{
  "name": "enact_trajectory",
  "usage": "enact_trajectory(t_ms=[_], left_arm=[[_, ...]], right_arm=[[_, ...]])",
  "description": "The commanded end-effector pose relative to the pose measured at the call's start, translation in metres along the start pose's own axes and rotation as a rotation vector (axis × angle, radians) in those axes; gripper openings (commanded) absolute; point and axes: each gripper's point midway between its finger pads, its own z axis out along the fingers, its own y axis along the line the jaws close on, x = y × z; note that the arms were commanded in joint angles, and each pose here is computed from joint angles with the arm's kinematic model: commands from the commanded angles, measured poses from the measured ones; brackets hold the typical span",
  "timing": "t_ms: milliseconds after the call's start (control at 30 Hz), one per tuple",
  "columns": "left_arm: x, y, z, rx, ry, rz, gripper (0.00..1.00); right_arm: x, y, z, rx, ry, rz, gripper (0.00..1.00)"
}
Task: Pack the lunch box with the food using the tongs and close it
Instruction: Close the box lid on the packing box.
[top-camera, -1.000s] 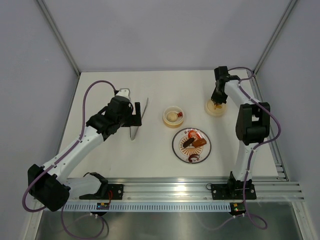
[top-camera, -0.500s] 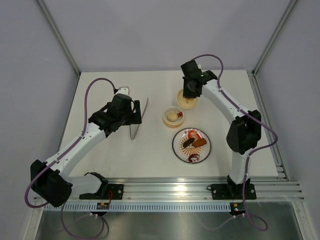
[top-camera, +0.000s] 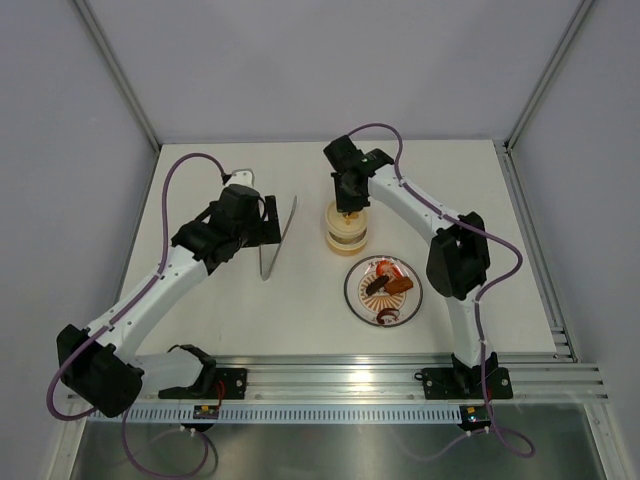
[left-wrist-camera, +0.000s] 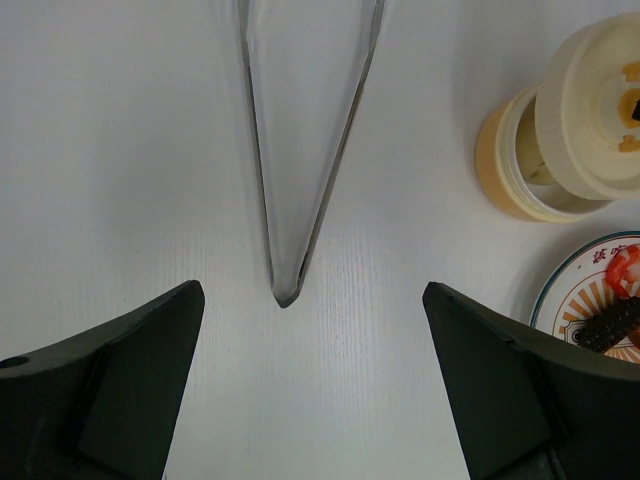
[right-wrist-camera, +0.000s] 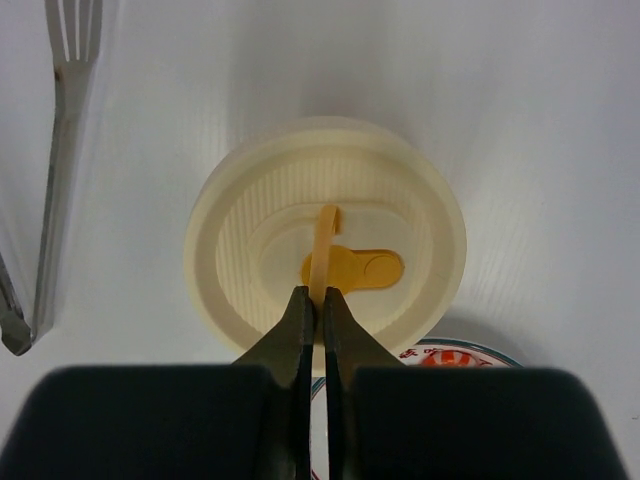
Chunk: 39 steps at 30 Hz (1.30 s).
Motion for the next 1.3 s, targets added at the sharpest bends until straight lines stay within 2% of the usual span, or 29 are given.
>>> enact_trajectory(t_ms=[0,400,800,1267], left_arm=[[-0.015,0.0,-0.009,0.005,-0.055,-0.033,0.96],[-0.011,0.003,-0.007,0.002,-0.049,-0.03,0.96],[-0.008,0.002,-0.005,0.006,-0.039,-0.031,0.96],[-0.006,0.001,-0.005,0.012,-0.034,-0.031,0.96]], right_arm=[[-0.006,0.011,-0.004,-0.033,-0.004,-0.011,0.0],[0.01,0.012,0.018,-0.008,0.06,-0.027,0.0],[0.011,0.007,0.002,0.01,0.024,-0.012,0.0],[0.02,-0.005,0.013,0.074,0.037,-0.018,0.0]])
